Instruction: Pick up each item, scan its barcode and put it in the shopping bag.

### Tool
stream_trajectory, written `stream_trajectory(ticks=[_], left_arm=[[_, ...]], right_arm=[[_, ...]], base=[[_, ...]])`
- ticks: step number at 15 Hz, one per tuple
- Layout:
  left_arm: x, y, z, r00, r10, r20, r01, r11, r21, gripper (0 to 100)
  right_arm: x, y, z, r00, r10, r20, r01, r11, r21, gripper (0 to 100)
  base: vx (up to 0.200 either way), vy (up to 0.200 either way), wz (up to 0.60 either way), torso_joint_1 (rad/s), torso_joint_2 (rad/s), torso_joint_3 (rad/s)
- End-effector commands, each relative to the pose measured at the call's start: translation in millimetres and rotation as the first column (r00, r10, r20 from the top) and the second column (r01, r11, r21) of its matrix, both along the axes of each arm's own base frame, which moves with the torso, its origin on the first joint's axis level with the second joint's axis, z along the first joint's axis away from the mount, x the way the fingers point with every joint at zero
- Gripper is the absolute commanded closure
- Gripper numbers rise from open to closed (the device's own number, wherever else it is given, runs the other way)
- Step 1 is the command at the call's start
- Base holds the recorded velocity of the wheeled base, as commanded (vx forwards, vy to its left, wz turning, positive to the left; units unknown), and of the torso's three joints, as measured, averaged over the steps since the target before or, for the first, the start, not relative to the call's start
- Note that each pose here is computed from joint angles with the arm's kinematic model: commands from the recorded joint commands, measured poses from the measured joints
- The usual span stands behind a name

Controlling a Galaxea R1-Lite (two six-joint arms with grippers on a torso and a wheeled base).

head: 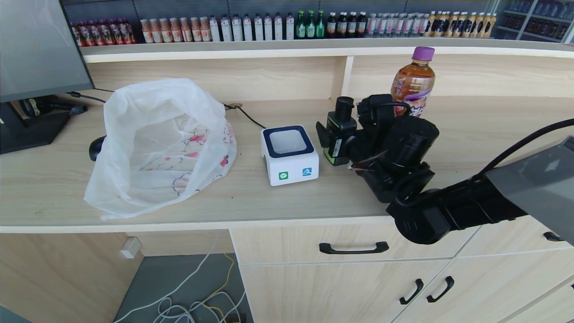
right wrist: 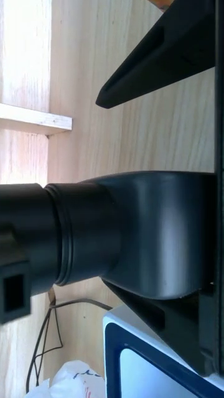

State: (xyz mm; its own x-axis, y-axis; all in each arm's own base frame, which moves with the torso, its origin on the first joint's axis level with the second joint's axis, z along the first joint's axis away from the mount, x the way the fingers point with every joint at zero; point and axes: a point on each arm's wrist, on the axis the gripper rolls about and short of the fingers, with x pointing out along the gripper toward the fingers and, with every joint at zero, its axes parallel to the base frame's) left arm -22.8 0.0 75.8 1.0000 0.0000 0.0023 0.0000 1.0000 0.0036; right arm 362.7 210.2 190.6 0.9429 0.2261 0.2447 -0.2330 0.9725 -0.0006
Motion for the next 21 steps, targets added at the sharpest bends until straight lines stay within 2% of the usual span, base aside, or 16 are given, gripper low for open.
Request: stream_trajectory(ticks=[1, 14, 15, 21], left_arm=[[0, 0.0, 0.0, 1.0, 0.0, 0.001, 0.0, 1.0, 0.001, 0], [0, 0.0, 0.0, 1.0, 0.0, 0.001, 0.0, 1.0, 0.001, 0], [0, 0.0, 0.0, 1.0, 0.0, 0.001, 0.0, 1.0, 0.001, 0], [0, 0.0, 0.0, 1.0, 0.0, 0.001, 0.0, 1.0, -0.001, 0]], right_arm=[[0, 0, -1, 1.0, 0.0, -0.002, 0.0, 1.0, -0.002, 0], [4, 2, -11, 1.0, 0.0, -0.023, -0.001, 1.0, -0.015, 0], [4, 2, -11, 1.0, 0.001, -0.022, -0.001, 1.0, -0.012, 100], [3, 3, -10, 1.0, 0.02, -0.009, -0.02, 1.0, -0.012, 100]], base=[[0.0, 0.0, 0.0, 0.0, 0.0, 0.0], [0.0, 0.0, 0.0, 0.0, 0.0, 0.0], [0.0, 0.0, 0.0, 0.0, 0.0, 0.0], [0.0, 0.0, 0.0, 0.0, 0.0, 0.0]])
